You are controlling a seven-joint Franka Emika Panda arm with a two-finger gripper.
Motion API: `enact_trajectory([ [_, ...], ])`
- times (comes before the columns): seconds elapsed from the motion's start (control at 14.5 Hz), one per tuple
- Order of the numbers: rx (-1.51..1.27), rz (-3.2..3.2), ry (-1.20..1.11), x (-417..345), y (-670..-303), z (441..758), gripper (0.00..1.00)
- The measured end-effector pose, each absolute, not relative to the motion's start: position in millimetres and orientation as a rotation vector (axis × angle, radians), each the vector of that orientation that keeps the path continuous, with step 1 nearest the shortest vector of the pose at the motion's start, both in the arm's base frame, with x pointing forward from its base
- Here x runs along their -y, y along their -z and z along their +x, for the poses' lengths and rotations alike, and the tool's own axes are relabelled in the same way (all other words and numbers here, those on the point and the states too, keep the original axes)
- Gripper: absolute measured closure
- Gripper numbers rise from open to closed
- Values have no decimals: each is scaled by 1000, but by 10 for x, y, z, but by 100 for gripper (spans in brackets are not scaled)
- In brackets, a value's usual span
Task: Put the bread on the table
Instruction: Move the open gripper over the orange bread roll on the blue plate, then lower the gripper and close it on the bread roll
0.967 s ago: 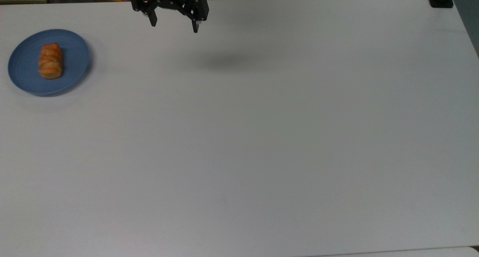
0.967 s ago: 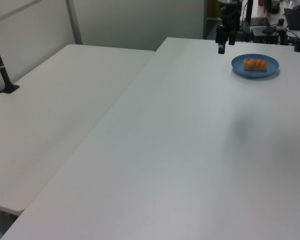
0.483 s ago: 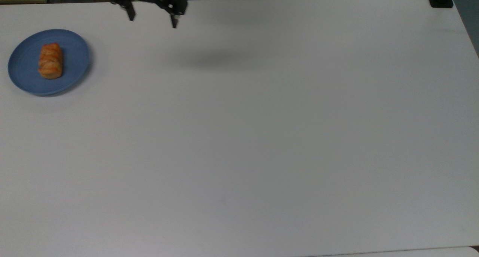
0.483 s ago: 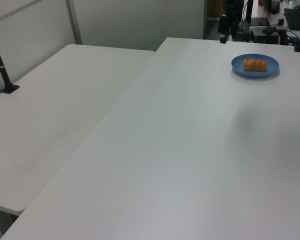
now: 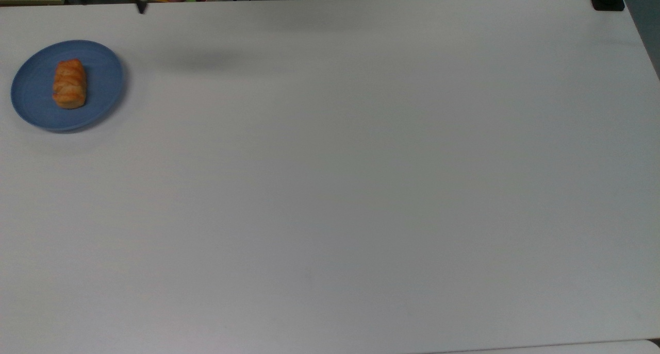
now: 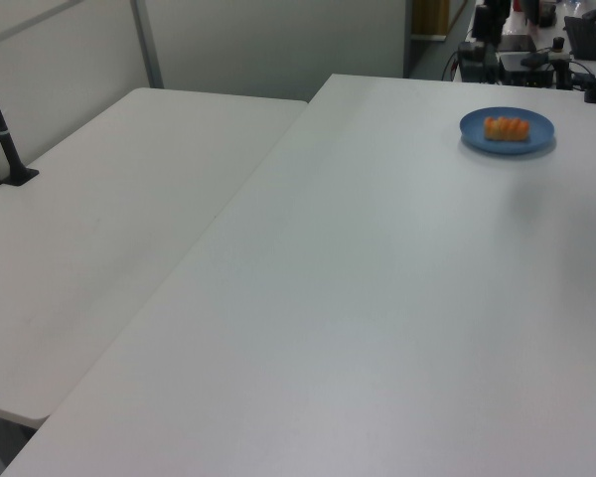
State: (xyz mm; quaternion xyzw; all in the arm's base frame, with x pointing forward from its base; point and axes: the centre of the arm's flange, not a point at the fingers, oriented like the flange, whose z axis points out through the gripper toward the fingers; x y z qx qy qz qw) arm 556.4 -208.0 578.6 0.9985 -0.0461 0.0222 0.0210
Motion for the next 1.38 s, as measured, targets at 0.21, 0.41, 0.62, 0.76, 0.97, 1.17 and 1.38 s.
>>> enact_trajectory([
  [0.21, 48, 3081, 9, 2856, -5585, 5273, 0],
  [0.41, 36, 3037, 11, 3196, -5205, 5258, 0],
  [0.62, 30, 2974, 5, 3413, -4598, 5337, 0],
  [0.76, 40, 2930, -5, 3565, -4300, 5367, 0],
  [0.97, 23, 2877, 18, 3724, -3863, 5432, 0],
  [1.17, -5, 2859, 57, 3715, -3563, 5504, 0],
  [1.38, -32, 2860, 85, 3648, -3318, 5558, 2],
])
